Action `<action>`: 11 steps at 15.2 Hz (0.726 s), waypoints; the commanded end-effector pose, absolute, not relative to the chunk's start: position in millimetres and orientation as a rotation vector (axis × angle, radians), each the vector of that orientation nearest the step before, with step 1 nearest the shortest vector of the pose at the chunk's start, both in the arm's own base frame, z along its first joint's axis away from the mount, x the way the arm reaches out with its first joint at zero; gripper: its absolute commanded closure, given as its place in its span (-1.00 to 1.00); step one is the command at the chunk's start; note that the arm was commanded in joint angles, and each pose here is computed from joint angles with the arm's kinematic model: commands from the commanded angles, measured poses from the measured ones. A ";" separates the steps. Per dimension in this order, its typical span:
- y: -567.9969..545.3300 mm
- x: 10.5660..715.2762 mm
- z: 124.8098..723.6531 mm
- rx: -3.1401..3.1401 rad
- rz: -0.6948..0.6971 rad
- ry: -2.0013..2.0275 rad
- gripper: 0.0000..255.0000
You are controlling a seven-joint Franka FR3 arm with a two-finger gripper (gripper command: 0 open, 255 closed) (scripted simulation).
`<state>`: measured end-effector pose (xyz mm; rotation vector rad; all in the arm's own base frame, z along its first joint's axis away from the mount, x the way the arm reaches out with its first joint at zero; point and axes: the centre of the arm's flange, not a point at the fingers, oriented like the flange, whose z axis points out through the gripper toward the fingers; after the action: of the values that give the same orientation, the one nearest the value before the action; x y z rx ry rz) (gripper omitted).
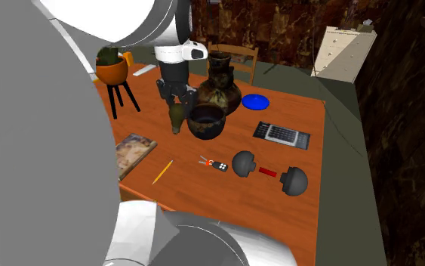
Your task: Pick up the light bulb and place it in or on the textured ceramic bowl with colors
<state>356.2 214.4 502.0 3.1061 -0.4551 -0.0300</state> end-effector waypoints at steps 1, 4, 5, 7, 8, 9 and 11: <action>213.5 383.2 504.6 3.107 -0.030 -0.455 1.00; 211.0 422.6 507.6 3.107 -0.030 -0.455 1.00; 210.1 435.8 508.6 3.107 -0.030 -0.455 1.00; 208.4 462.0 510.6 3.107 -0.030 -0.455 1.00; 207.6 475.2 511.6 3.107 -0.030 -0.455 1.00; 206.7 488.3 512.6 3.107 -0.030 -0.455 1.00; 205.0 514.6 514.6 3.107 -0.030 -0.455 1.00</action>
<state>503.2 207.3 511.1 3.1068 -0.4551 -0.0310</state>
